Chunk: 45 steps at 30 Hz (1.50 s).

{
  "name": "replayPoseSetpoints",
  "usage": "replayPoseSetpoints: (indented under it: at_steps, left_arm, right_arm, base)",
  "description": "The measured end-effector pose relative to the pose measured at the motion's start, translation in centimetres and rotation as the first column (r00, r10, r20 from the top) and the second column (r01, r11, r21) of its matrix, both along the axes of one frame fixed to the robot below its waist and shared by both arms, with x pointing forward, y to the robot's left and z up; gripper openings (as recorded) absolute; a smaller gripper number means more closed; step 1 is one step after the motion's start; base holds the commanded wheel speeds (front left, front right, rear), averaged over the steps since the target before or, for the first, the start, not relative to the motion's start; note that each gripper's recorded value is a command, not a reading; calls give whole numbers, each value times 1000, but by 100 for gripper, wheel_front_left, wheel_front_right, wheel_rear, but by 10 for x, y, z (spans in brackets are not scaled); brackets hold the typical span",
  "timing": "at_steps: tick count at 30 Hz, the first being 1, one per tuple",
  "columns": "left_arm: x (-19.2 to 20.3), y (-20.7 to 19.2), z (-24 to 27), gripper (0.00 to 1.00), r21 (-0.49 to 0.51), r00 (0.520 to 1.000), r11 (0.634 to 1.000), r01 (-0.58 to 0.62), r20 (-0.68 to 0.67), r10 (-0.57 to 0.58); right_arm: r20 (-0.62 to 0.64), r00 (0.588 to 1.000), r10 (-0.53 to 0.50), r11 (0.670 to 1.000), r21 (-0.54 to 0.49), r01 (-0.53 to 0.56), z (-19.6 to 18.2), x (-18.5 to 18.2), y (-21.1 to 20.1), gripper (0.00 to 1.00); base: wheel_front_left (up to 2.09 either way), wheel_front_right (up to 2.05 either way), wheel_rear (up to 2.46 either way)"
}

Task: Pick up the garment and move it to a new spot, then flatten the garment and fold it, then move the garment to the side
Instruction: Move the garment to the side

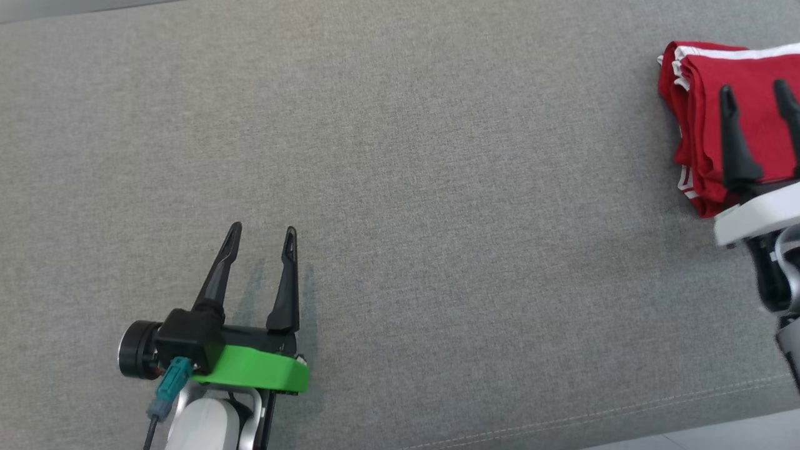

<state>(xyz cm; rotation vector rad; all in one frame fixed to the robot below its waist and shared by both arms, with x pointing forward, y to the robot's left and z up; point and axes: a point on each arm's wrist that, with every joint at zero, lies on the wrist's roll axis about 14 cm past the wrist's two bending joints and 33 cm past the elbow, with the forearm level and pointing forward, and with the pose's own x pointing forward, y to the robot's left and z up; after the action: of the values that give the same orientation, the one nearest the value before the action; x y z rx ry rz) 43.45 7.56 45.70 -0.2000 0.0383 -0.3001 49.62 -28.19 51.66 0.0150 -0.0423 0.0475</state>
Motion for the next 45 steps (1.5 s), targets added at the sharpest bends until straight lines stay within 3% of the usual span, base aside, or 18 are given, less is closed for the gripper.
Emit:
replayPoseSetpoints:
  at_steps: [8, 14, 23, 32, 45]
  left_arm:
    - [-19, 34, 21, 100, -68, 989, 987, -146, 0, 146]
    - [-38, 53, 33, 100, -88, 976, 973, -215, 11, 217]
    - [-73, 70, 49, 100, -31, 963, 966, -258, 76, 260]
    - [-96, 78, 66, 100, -28, 954, 964, -263, 141, 264]
    - [-106, 78, 51, 100, -10, 960, 965, -262, 101, 261]
  right_arm:
    - [72, 984, 161, 985, 47, -164, 9, -36, 91, 100]
    - [136, 966, 218, 974, 37, -225, 27, -67, 127, 100]
    - [240, 956, 171, 982, 43, -186, 56, -117, 134, 100]
    - [165, 976, 141, 984, 89, -157, 29, -148, 136, 100]
    - [118, 982, 145, 982, 107, -158, 13, -160, 141, 100]
  base:
    - [0, 0, 0]
    - [0, 0, 0]
    - [0, 0, 0]
    - [0, 0, 0]
    - [0, 0, 0]
